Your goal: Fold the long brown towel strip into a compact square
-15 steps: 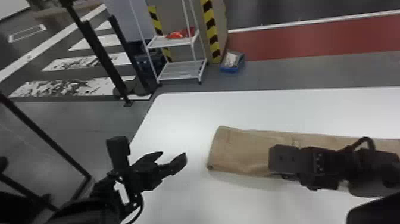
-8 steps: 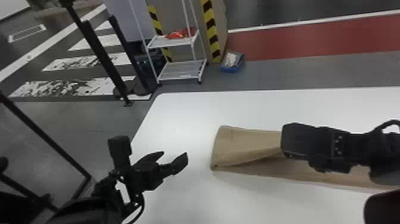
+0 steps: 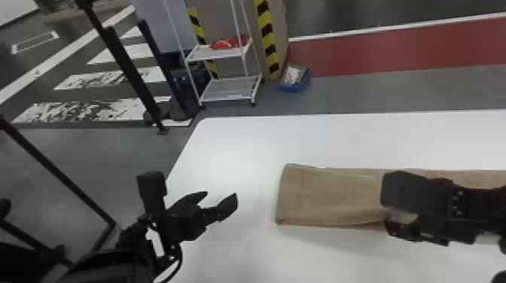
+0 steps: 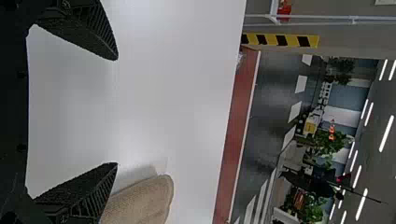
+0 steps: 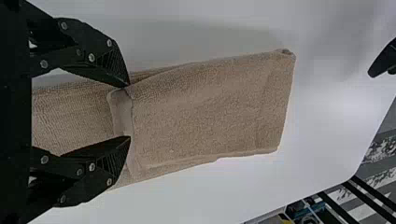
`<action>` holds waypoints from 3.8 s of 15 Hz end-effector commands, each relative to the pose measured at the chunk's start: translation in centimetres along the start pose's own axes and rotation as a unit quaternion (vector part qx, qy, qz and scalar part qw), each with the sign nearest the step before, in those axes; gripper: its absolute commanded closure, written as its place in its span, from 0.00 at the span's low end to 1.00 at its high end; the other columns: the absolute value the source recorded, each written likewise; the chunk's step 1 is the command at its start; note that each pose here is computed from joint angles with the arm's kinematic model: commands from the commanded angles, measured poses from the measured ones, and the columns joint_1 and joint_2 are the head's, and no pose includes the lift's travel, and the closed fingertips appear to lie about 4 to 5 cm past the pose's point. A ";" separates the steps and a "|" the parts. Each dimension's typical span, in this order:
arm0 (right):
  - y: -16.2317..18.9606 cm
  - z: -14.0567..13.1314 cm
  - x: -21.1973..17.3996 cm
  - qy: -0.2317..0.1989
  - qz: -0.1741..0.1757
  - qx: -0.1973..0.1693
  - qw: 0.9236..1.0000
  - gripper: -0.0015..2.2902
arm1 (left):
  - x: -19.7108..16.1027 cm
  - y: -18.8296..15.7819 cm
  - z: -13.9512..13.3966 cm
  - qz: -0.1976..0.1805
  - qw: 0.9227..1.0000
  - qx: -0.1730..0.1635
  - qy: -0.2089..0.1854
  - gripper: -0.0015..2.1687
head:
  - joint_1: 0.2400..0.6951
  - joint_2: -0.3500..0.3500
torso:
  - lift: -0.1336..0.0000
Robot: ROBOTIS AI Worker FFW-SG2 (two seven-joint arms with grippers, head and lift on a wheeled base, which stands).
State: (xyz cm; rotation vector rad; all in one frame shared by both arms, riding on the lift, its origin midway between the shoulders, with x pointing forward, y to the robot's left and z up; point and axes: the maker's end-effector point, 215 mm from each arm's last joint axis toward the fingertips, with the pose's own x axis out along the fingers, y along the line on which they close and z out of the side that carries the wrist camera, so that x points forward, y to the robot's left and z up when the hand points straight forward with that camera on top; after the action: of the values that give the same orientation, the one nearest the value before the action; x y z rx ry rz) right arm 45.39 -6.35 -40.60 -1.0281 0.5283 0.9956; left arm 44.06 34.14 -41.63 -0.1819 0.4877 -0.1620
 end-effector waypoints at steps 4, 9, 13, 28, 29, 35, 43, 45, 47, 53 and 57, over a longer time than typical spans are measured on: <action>-1.2 0.3 0.3 0.003 -0.005 -0.015 1.000 0.04 | -0.2 0.2 0.0 0.001 1.000 0.002 0.001 0.04 | 1.00 0.96 | 0.07; -0.5 0.6 -0.2 -0.057 0.020 0.132 0.989 0.04 | 0.1 0.5 0.0 0.002 1.000 -0.001 0.000 0.04 | 1.00 1.00 | 0.07; -3.5 -2.5 -1.6 -0.070 -0.015 0.356 0.932 0.04 | 0.4 0.3 -0.1 0.000 1.000 0.000 0.002 0.04 | 1.00 0.97 | 0.07; -1.7 -3.3 -0.9 -0.094 0.066 0.602 0.790 0.04 | 0.5 -0.1 0.1 -0.006 1.000 0.002 -0.002 0.04 | 1.00 0.86 | 0.07; -1.8 -2.8 -1.0 -0.097 0.072 0.604 0.787 0.04 | 0.6 -0.3 -0.1 -0.008 1.000 0.003 -0.001 0.04 | 1.00 0.87 | 0.07; -2.2 -4.6 0.4 -0.044 0.055 0.616 0.785 0.04 | 0.5 -0.2 -0.2 -0.007 1.000 0.004 0.000 0.04 | 1.00 0.90 | 0.07; -2.3 -3.8 0.9 -0.041 0.080 0.628 0.773 0.05 | 0.3 -0.2 -0.4 -0.004 1.000 0.005 0.002 0.04 | 1.00 0.90 | 0.07; -2.4 -4.0 1.6 -0.046 0.094 0.641 0.760 0.05 | 0.1 0.1 -0.6 0.000 1.000 0.006 0.003 0.04 | 1.00 0.90 | 0.07; -3.7 -4.7 1.9 -0.062 0.104 0.664 0.738 0.05 | 0.0 0.5 -0.2 0.003 1.000 0.006 -0.001 0.04 | 1.00 0.91 | 0.07; -4.3 -3.3 1.0 -0.114 0.147 0.690 0.699 0.06 | -1.4 1.2 1.0 0.008 1.000 -0.001 -0.018 0.04 | 1.00 0.91 | 0.07; -2.9 -3.0 1.4 -0.133 0.189 0.714 0.661 0.07 | -2.0 1.0 1.2 0.006 1.000 -0.001 -0.023 0.04 | 1.00 0.94 | 0.07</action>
State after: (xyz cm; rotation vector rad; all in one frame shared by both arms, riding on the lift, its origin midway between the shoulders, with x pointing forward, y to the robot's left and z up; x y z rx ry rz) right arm 49.18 -9.16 -41.44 0.6373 1.0224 0.6944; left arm 43.10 35.89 -39.99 -0.1839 0.4459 -0.1430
